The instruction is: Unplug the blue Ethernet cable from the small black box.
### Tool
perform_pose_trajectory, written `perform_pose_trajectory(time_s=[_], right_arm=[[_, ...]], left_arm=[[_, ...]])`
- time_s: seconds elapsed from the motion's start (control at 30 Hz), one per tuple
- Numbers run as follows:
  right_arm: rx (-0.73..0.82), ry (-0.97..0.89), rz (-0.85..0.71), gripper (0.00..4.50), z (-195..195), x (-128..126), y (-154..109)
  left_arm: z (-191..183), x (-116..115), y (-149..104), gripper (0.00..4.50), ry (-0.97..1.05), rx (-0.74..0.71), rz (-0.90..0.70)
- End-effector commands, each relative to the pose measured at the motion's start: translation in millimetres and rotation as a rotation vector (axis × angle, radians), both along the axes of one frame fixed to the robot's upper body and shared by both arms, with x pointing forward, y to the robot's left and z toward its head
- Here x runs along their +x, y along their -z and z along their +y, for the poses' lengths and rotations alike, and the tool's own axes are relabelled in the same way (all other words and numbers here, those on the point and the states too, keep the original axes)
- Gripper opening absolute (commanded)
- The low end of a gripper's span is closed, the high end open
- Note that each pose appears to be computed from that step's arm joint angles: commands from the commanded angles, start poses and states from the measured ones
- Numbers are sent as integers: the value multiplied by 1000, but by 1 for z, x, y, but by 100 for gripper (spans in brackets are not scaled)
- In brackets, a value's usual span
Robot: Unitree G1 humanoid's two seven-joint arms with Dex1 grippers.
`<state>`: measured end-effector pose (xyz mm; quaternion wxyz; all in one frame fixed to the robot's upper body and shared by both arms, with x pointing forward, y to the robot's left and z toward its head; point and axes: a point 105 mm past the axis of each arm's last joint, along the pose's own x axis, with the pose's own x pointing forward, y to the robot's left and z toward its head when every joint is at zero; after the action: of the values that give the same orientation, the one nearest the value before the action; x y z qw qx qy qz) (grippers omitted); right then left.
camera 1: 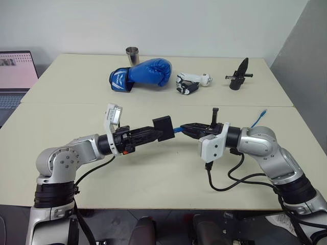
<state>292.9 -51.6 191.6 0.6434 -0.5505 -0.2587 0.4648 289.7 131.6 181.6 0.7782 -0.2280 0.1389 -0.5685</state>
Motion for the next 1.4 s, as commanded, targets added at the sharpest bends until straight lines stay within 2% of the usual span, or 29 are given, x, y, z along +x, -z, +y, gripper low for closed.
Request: perform_pose_trajectory(time_s=[0.03,0.2,0.6,0.67,0.73,0.87,0.9,1.03,1.17,1.23,1.4], right_arm=[[11,-35,-38,1,5,-6,-8],[15,-39,-34,1,7,-7,-8],[13,-36,32,1,7,-8,-4],[5,-25,50,71,4,-8,-2],[-18,-12,56,97,0,-7,1],[-45,-23,115,188,-9,-15,4],[-40,-31,137,190,-10,-18,3],[77,-49,290,190,-9,-28,-6],[291,-16,713,190,-8,-36,-6],[312,-18,872,190,-7,-40,-1],[392,38,1010,190,-6,-29,4]], left_arm=[[-4,-2,-4,182,26,5,-27],[-2,-2,2,82,34,19,-25],[0,0,9,76,32,27,-27],[1,0,10,76,32,30,-27],[2,0,11,76,36,35,-25],[3,1,14,76,48,54,-25],[3,1,15,76,51,61,-26],[4,0,17,76,89,100,-44],[7,0,22,76,150,187,-97],[9,2,22,76,179,228,-130],[8,3,18,76,234,269,-190]])
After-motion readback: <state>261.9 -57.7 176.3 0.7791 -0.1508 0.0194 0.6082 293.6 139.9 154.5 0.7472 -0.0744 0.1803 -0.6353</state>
